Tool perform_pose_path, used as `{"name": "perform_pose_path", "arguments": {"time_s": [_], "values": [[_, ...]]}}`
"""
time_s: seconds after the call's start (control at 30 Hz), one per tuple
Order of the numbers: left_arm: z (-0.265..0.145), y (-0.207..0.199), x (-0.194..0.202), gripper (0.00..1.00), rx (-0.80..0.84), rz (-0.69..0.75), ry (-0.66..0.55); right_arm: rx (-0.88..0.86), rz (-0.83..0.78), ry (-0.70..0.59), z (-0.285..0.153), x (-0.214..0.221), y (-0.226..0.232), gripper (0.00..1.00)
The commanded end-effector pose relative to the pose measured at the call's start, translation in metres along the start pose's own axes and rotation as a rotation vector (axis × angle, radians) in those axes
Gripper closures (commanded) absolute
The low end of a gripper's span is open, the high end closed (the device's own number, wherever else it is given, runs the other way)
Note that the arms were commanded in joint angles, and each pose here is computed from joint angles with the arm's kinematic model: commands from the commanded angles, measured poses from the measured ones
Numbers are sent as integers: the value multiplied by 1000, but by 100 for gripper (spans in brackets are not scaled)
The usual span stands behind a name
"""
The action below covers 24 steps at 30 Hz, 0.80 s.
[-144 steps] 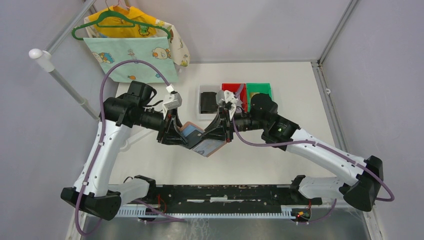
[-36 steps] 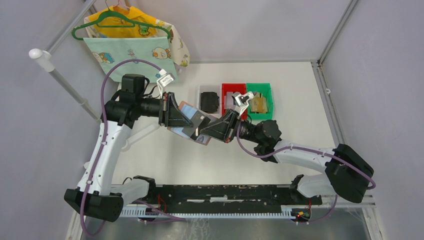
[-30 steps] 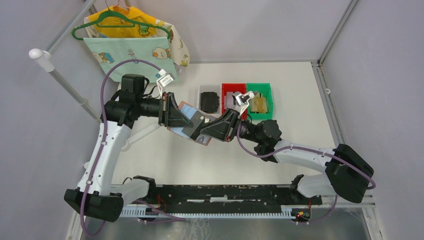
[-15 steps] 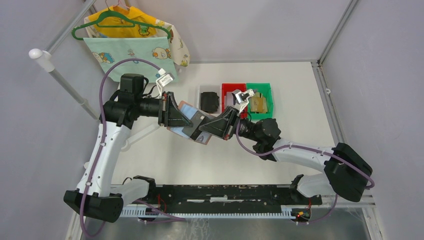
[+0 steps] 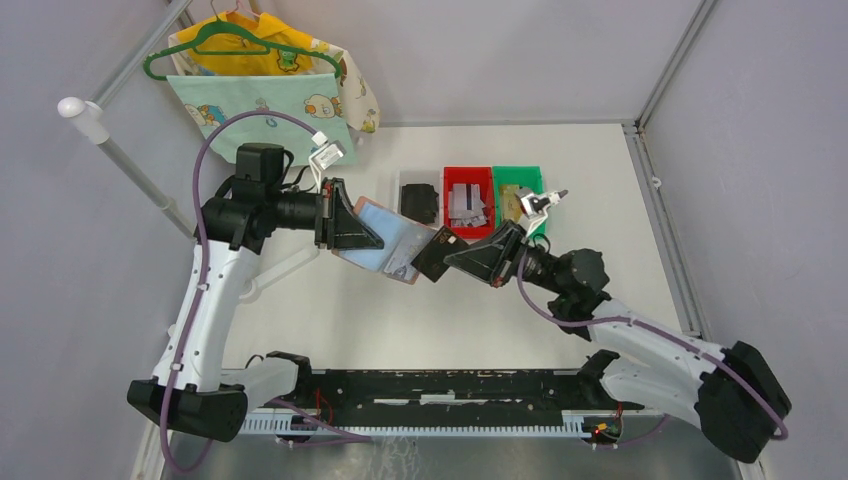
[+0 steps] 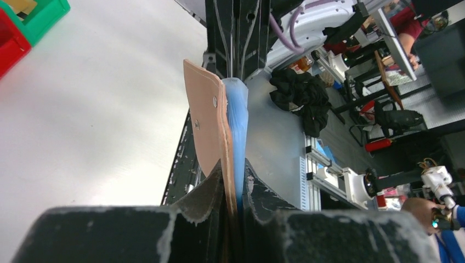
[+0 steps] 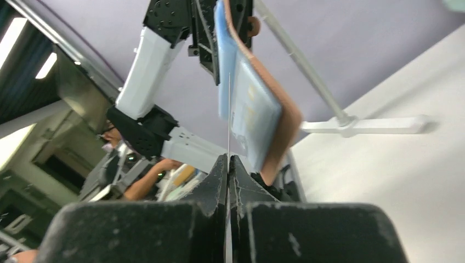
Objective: Take the credit cards out of the card holder
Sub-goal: Place the credit card in the storage box.
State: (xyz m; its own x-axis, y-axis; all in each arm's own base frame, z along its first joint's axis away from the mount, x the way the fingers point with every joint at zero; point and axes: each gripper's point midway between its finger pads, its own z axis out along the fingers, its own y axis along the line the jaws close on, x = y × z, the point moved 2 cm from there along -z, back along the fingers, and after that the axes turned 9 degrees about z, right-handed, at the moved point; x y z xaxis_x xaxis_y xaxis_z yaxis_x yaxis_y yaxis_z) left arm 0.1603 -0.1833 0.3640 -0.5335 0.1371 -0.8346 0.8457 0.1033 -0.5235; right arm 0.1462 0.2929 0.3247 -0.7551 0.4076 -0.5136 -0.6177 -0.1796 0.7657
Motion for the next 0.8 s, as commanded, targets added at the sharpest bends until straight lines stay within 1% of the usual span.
{"name": "perform_pose_path", "arguments": {"time_s": [0.0, 0.17, 0.3, 0.43, 0.5, 0.63, 0.77], "values": [[-4, -1, -8, 98, -6, 106, -3, 90, -101, 18, -30, -17, -6, 100], [-5, 0, -9, 98, -8, 123, 5, 297, -182, -6, -65, -55, -33, 100], [-6, -1, -10, 98, -19, 151, 8, 449, -225, 11, -73, -80, -59, 100], [-9, -2, -8, 98, -45, 216, 19, 588, -280, 57, -64, -108, -94, 100], [-11, -3, -7, 98, -67, 255, 22, 644, -261, 102, -57, -116, -122, 100], [-12, -1, 2, 98, -84, 286, 40, 709, -240, 211, -30, -119, -171, 100], [-11, 3, 11, 98, -80, 271, 60, 795, -224, 305, -8, -117, -218, 100]]}}
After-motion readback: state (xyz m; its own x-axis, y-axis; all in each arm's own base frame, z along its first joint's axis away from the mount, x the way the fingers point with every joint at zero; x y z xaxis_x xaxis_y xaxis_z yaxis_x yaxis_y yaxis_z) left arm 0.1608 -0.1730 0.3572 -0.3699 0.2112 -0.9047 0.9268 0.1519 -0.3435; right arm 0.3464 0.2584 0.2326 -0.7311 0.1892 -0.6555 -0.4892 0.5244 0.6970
